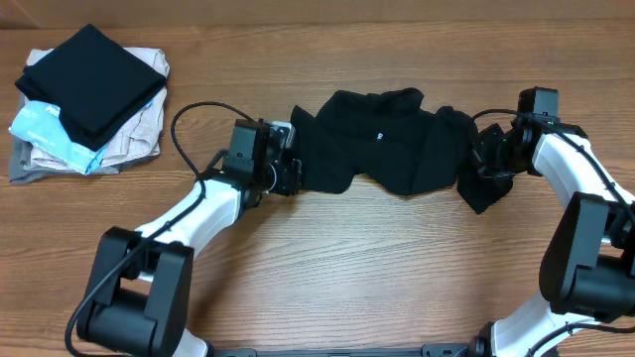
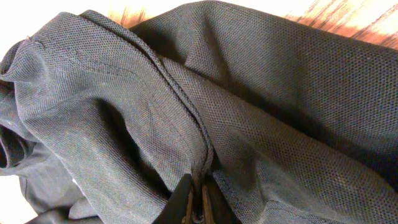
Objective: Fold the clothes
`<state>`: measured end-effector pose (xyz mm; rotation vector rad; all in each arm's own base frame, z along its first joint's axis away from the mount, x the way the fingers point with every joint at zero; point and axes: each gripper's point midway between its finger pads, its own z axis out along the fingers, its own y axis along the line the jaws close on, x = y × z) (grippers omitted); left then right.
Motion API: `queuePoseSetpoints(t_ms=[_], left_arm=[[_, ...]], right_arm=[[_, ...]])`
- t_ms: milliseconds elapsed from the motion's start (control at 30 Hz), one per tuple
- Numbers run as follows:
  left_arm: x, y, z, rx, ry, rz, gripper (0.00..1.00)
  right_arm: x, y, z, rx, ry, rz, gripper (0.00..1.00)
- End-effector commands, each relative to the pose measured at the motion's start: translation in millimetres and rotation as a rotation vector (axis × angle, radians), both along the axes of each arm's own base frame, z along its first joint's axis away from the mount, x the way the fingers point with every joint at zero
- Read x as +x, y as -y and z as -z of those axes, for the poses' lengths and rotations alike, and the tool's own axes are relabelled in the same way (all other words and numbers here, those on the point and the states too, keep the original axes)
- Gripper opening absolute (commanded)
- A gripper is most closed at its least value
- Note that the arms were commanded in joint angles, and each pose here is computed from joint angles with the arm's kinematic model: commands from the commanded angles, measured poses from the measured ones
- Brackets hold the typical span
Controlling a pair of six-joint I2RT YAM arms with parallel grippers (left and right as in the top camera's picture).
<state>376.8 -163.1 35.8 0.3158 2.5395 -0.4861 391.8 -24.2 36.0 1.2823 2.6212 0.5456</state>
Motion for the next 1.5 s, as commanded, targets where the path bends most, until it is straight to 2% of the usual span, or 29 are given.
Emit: queuePoseSetpoints(t_ms=[0,233,367,433,500,667,833,867,933,967,1167,1467], left_arm=[[0,-3,7,0.024,0.002,0.005,0.63],[1,-2,12,0.028,0.001,0.009,0.63],[3,4,25,0.003,-0.011,0.027,0.68],[4,4,26,-0.008,-0.013,0.026,0.67],[6,4,24,-0.023,-0.011,0.028,0.63],[7,0,23,-0.028,-0.02,0.018,0.42],[6,0,22,-0.03,-0.023,0.018,0.32],[7,0,22,-0.029,-0.024,0.018,0.27],[8,0,19,-0.03,-0.023,0.018,0.08],[8,1,18,-0.03,-0.024,0.018,0.04],[13,3,-21,-0.033,-0.022,0.021,0.04],[23,5,-132,-0.073,0.126,0.023,0.04]], right_arm=[[0,-2,0,-0.004,0.003,-0.003,0.05],[1,-1,0,-0.004,0.006,-0.003,0.05],[1,-1,0,-0.004,0.006,-0.003,0.05],[1,-1,0,-0.004,0.006,-0.003,0.05],[1,-1,0,-0.004,0.006,-0.003,0.05],[1,-1,0,-0.005,0.007,-0.004,0.05],[1,-1,0,-0.005,0.007,-0.004,0.05],[1,-1,0,-0.006,0.008,-0.007,0.05],[0,1,1,-0.021,0.003,-0.006,0.04],[0,1,1,-0.02,0.002,-0.006,0.04],[2,-2,-4,-0.015,0.015,-0.043,0.04],[6,-1,-60,-0.037,0.071,-0.113,0.04]])
